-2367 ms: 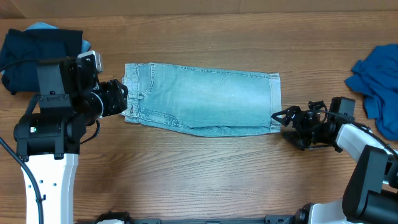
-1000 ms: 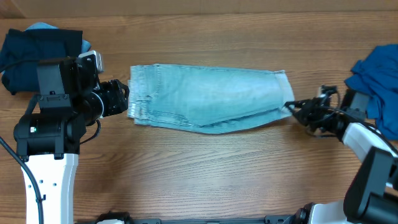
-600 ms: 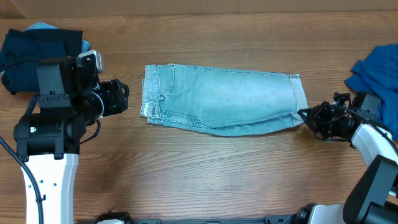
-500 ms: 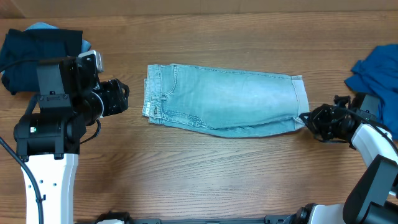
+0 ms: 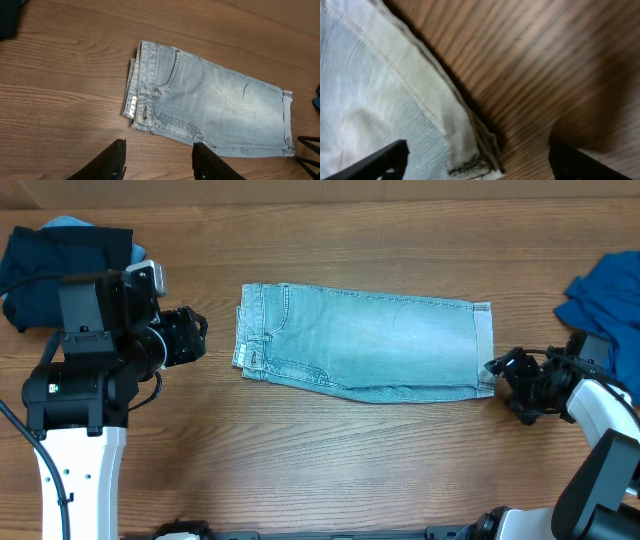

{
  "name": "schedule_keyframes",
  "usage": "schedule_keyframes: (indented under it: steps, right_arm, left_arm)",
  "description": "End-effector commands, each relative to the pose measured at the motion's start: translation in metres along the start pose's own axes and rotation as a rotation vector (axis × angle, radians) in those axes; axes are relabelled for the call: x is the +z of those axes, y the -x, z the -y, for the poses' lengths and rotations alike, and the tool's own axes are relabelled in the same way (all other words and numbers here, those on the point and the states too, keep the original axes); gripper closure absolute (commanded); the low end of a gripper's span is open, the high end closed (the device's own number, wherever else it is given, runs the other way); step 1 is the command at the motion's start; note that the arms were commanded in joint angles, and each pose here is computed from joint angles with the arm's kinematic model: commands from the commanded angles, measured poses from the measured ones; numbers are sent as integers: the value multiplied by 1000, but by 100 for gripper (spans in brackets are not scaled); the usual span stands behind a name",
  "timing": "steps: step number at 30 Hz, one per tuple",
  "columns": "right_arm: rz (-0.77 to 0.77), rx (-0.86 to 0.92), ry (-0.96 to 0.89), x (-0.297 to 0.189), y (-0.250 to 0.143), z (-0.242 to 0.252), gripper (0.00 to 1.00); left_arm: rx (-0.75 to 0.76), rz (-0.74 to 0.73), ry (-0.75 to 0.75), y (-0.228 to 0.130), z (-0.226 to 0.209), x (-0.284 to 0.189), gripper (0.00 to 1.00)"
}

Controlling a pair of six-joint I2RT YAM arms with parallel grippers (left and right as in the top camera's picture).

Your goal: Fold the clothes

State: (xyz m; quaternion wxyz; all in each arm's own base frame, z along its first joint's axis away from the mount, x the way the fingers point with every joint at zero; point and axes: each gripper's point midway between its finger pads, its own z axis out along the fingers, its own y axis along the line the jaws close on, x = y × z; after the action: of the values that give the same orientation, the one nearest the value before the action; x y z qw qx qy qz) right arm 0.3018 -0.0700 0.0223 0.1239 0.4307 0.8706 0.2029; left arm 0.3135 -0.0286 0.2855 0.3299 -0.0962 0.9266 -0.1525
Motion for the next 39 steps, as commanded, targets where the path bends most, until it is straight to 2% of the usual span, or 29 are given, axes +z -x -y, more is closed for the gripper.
schedule_keyframes:
  steps: [1,8,15,19,25,31,35,39]
  right_arm:
    - [37,41,1,-8,10,-3,2]
    - [-5,48,14,-1,4,-2,0]
    - [-157,14,104,21,-18,-8,3]
    - [-160,-16,124,24,-18,-10,1]
    - [-195,16,86,24,-27,-3,1]
    - [-244,76,17,34,-44,16,1]
    - [-199,55,48,46,-38,17,1]
    - [-128,9,103,51,-22,7,7]
  left_arm:
    - [15,13,-17,3,6,-4,53]
    - [15,12,-18,3,6,-3,53]
    - [12,2,-18,0,5,-4,49]
    - [16,12,-21,1,7,-8,55]
    - [60,155,-22,10,15,-54,55]
    - [73,251,102,1,-3,-93,44]
    - [62,227,163,-9,-15,-96,41]
    - [57,193,170,-11,-17,-88,40]
